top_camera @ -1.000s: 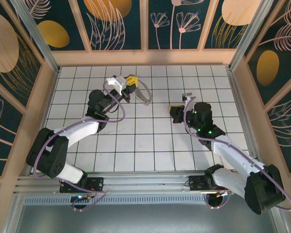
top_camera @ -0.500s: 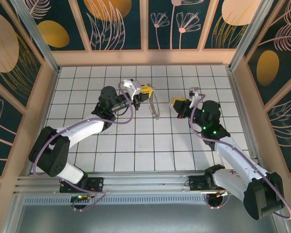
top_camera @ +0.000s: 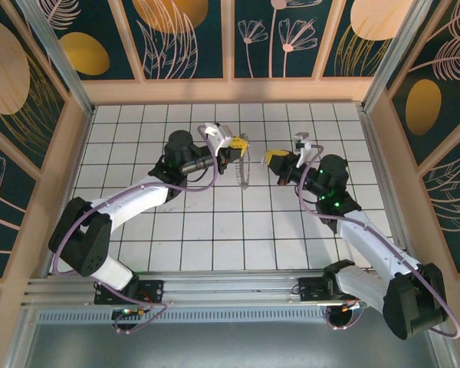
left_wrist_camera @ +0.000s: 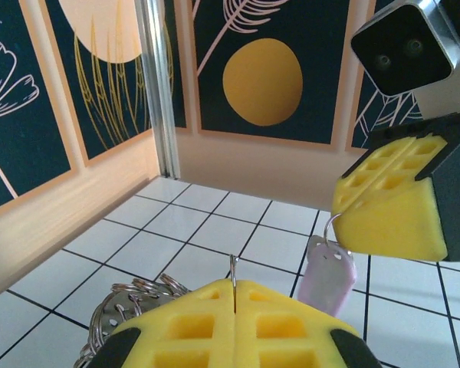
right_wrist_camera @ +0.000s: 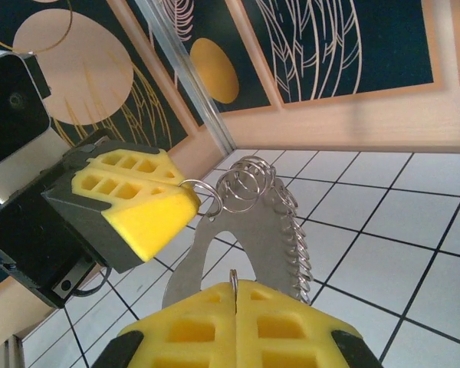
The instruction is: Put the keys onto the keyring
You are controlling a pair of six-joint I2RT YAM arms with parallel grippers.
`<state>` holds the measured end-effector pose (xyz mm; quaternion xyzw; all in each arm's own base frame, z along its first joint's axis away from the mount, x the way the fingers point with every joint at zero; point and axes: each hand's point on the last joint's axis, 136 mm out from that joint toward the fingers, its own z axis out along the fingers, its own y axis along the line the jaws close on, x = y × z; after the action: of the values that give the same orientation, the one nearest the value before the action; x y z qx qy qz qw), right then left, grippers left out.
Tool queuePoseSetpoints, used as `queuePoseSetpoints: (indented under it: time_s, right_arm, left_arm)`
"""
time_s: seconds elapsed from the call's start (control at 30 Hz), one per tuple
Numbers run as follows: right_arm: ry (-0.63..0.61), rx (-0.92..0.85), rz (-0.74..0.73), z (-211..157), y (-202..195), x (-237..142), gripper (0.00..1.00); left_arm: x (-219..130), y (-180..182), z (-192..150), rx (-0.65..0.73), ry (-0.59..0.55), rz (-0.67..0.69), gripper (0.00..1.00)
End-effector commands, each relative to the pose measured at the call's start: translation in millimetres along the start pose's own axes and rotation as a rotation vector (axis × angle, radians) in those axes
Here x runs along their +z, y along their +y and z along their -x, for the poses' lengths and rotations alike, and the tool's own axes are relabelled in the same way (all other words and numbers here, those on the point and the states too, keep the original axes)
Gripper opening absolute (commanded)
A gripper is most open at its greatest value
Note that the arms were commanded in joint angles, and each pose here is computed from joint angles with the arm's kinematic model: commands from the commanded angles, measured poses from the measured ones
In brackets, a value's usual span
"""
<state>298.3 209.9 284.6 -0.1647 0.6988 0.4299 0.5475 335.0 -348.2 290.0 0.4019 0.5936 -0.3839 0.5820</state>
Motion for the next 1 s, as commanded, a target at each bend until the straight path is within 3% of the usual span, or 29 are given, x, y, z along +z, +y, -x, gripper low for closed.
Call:
queuePoseSetpoints:
  time_s: [0.0,0.4,0.97]
  right_arm:
    - [-0.071,-0.049,0.076,27.9,18.9,3.2,0.00]
    - [-0.082,-0.054,0.057,28.9,15.4,6.0,0.00]
    - [-0.067,-0.067,0.080,28.4,20.3,15.3,0.00]
  left_arm:
    - [5.4,-4.8,9.1,0.027,-0.010,-0.027,0.00]
    - [17.5,-6.8,15.0,-0.213,-0.051,-0.082,0.00]
    - [19.6,-30.9,10.8,-0.154,-0.023,-0.173,0.00]
